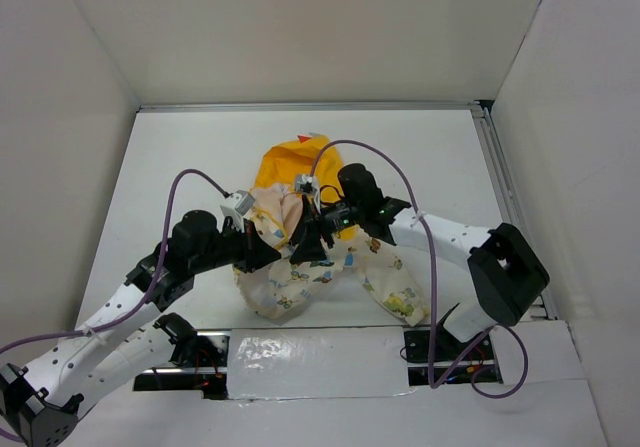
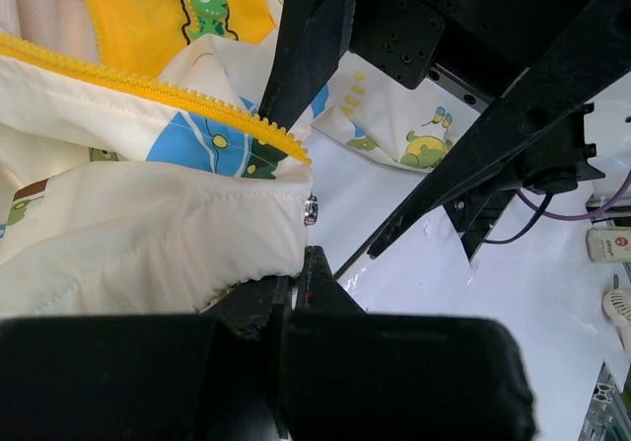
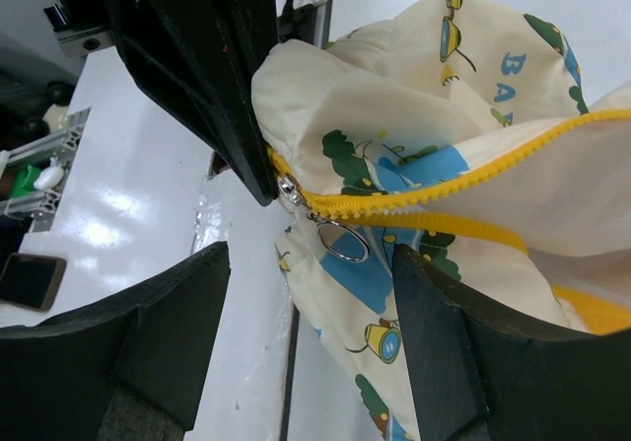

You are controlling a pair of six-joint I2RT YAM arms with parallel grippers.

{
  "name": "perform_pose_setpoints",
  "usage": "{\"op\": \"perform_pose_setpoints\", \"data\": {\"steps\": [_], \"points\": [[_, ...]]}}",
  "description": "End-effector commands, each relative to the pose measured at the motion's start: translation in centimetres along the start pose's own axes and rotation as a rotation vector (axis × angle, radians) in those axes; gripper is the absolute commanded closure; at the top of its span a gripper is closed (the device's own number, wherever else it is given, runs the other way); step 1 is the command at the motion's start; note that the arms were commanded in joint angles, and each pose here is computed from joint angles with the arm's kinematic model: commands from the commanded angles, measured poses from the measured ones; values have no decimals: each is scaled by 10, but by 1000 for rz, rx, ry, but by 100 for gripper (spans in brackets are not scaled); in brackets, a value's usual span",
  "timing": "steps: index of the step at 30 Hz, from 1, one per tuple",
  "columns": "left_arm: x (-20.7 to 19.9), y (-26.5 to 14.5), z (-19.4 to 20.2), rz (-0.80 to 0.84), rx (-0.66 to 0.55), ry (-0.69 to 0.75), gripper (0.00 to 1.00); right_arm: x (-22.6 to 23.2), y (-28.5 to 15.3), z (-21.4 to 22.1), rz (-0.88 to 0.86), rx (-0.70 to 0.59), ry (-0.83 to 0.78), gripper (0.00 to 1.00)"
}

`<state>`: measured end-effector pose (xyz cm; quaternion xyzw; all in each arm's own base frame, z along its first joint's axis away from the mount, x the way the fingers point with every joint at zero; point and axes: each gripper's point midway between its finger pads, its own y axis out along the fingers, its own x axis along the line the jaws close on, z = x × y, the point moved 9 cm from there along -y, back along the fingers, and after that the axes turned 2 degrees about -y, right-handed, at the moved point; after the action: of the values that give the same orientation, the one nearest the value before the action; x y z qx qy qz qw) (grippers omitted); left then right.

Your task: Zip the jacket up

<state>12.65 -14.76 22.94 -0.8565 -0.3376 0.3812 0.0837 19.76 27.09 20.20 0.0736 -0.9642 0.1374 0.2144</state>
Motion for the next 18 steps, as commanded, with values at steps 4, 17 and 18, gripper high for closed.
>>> {"op": "perform_pose_setpoints", "data": {"steps": [4, 17, 18], "points": [[-8, 0, -8, 77, -45, 58, 100, 0, 4, -24, -46, -66, -45, 30], [-5, -2, -5, 52, -51, 45, 100, 3, 5, -32, -2, -77, -20, 60], [-5, -2, -5, 50, -51, 43, 100, 3, 4, -33, 3, -76, -17, 61]]}}
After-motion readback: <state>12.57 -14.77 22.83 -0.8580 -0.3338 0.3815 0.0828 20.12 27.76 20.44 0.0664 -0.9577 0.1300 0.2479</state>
